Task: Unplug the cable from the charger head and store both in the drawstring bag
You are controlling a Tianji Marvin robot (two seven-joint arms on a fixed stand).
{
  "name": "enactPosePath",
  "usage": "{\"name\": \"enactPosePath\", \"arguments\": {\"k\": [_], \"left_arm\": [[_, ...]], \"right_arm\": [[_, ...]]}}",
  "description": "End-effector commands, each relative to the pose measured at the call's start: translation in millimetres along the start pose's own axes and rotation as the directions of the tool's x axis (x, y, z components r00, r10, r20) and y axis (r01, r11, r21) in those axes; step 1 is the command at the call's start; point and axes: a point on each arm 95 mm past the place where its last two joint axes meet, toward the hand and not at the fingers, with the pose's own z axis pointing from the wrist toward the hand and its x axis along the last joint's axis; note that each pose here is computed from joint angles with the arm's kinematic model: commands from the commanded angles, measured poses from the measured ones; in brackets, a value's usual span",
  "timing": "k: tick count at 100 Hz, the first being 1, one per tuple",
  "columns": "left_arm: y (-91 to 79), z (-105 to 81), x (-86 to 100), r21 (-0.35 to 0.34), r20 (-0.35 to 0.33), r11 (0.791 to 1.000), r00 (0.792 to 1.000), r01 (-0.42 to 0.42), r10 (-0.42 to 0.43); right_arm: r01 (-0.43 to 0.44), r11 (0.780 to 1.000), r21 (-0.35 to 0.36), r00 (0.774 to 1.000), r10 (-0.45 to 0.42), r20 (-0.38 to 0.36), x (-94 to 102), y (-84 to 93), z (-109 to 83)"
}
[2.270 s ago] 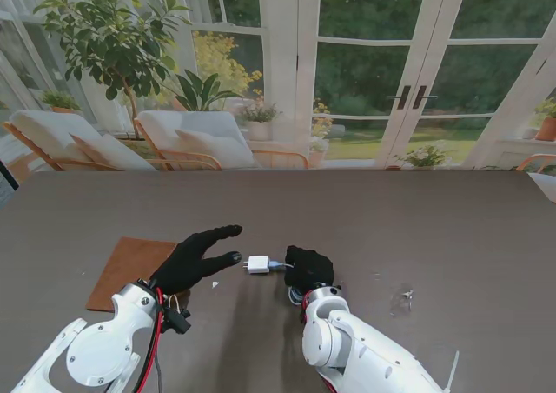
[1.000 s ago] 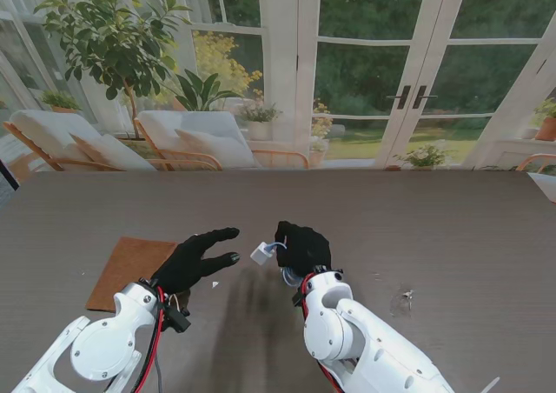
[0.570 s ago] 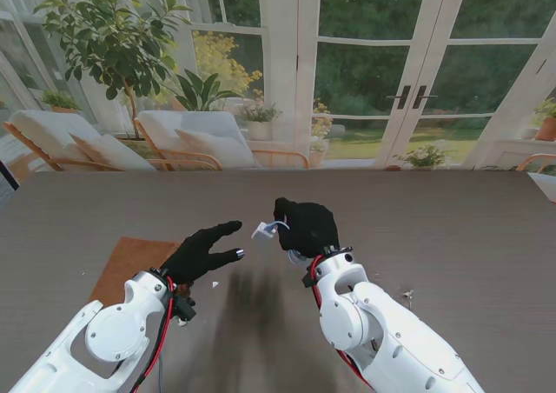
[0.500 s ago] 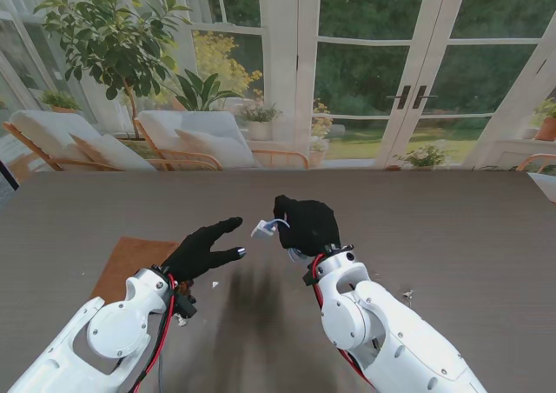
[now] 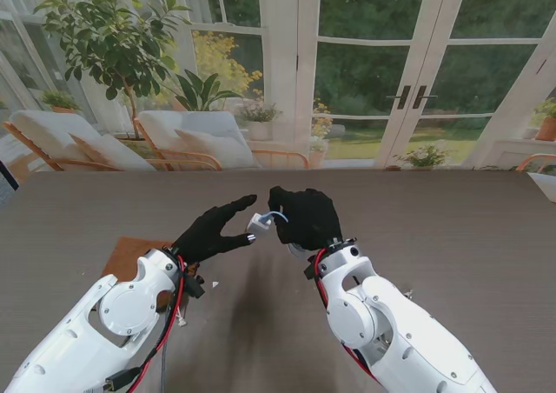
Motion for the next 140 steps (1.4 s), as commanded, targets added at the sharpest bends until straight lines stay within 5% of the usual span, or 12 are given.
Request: {"name": "enactPosePath", "arguments": {"k": [1,54,90,140], "left_arm": [[2.1,4.7,3.2,-0.02,-0.016,1.0,1.0,0.003,-0.004],[10.6,24.7,3.9,-0.011,-0.09,0.999,0.994,0.053,-0.054],[16.1,29.1,6.3,0.004,-0.125,0.984,0.977,0.177,-0.176],[27.3,35.2,6.3,0.009,-0.122,0.976,0.968,0.22,-0.217]], "right_arm": [[0.0,1.0,0.003,1.0,0.0,-0.017,4.0,2.7,2.8],[-0.006,1.0,-0.011,0.999,0.006,-0.041,9.2,3.1,3.0],[-0.019,1.0,-0.018,0.999,0.019,-0.031,10.5,2.2,2.2],[-0.019,1.0,-0.015,1.0,0.019,0.009,4.6,0.5,5.3]]}}
